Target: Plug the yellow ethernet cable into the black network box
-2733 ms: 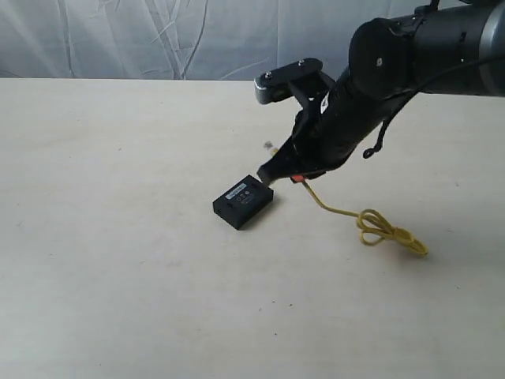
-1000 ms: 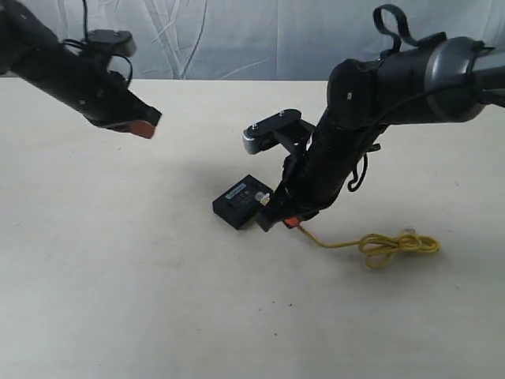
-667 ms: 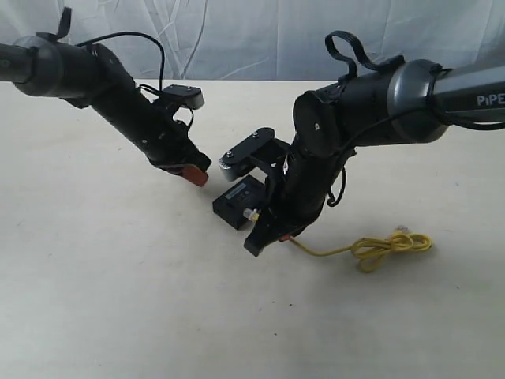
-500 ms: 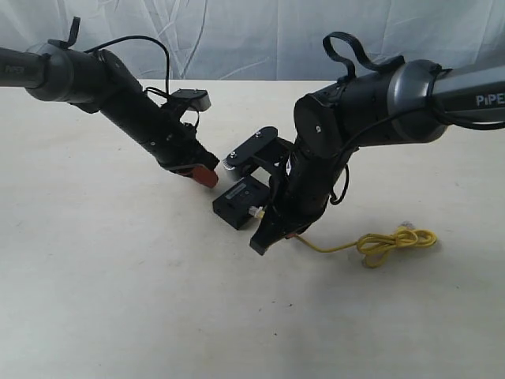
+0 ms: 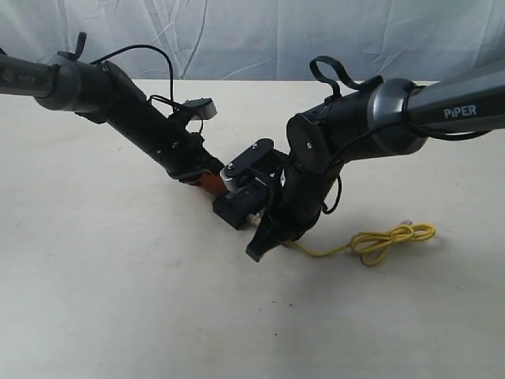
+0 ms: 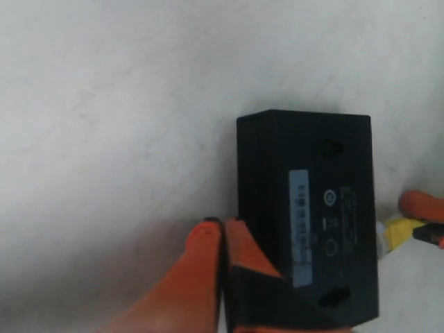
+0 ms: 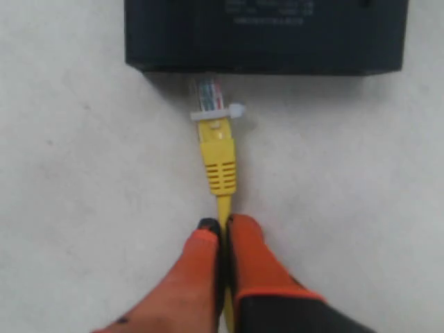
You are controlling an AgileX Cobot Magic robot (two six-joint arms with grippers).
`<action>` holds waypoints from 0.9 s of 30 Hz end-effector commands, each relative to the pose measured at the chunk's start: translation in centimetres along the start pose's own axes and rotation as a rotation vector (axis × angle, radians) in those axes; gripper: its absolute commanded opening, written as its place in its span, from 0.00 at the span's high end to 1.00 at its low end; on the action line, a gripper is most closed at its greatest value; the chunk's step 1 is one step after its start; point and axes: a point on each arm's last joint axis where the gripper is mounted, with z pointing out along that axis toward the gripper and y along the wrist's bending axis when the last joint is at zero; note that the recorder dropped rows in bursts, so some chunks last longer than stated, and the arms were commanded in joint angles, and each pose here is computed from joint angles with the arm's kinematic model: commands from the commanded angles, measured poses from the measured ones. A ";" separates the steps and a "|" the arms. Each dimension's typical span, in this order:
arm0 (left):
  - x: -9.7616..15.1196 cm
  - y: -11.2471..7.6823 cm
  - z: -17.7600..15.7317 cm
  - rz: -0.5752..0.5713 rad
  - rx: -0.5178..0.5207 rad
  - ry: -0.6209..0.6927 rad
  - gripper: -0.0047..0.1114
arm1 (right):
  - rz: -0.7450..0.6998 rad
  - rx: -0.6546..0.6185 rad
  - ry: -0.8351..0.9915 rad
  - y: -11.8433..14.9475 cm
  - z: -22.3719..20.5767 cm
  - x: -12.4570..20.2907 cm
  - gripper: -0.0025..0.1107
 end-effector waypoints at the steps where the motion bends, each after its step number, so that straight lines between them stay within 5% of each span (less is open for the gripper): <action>1: 0.0 -0.4 0.4 0.002 0.039 0.005 0.96 | -0.012 0.017 -0.024 -0.1 -0.1 -0.1 0.99; 19: 0.0 -0.4 0.4 0.004 0.042 0.005 0.96 | 0.033 0.053 -0.105 -0.5 -0.1 -0.8 0.98; 27: -0.9 -0.9 -1.5 0.061 -0.056 -0.021 0.96 | 0.113 0.015 -0.112 -0.2 -0.3 -0.9 0.50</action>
